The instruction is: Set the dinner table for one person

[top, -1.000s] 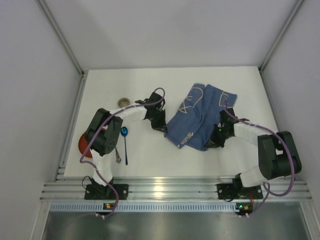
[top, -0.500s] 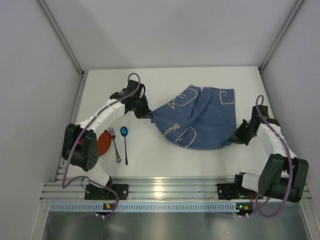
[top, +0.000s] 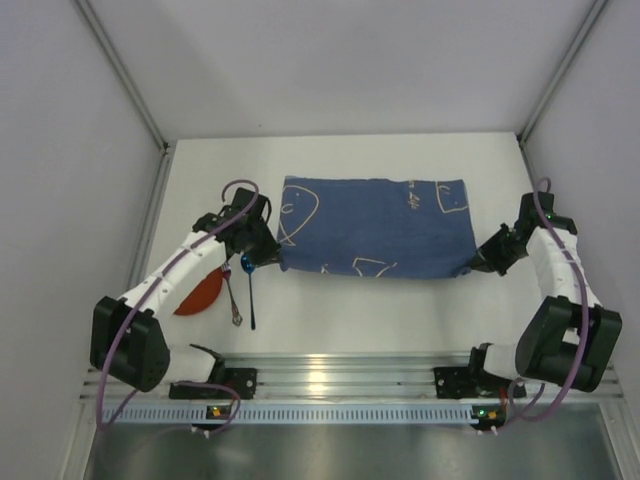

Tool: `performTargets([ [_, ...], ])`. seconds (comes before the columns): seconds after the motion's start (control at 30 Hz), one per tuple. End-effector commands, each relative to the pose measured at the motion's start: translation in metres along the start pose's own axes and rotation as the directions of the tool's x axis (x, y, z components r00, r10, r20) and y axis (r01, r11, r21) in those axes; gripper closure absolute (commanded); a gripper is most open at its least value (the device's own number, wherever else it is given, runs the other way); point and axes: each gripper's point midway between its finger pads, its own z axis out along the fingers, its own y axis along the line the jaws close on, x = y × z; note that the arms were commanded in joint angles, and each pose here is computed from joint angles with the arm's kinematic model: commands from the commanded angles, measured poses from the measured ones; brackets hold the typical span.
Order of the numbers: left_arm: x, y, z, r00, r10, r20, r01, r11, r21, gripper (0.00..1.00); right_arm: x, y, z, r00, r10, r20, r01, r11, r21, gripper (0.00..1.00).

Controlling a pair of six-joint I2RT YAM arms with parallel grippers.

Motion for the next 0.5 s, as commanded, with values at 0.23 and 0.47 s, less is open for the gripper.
performTargets([
  [0.23, -0.09, -0.08, 0.025, 0.991, -0.037, 0.128, 0.031, 0.998, 0.049, 1.0, -0.107, 0.099, -0.005, 0.999, 0.004, -0.034, -0.008, 0.993, -0.116, 1.0],
  [0.47, -0.098, -0.104, 0.008, 0.998, 0.014, 0.066, -0.019, 0.996, 0.088, 1.0, -0.077, 0.084, -0.036, 0.998, -0.05, -0.024, 0.047, 0.993, -0.111, 1.0],
])
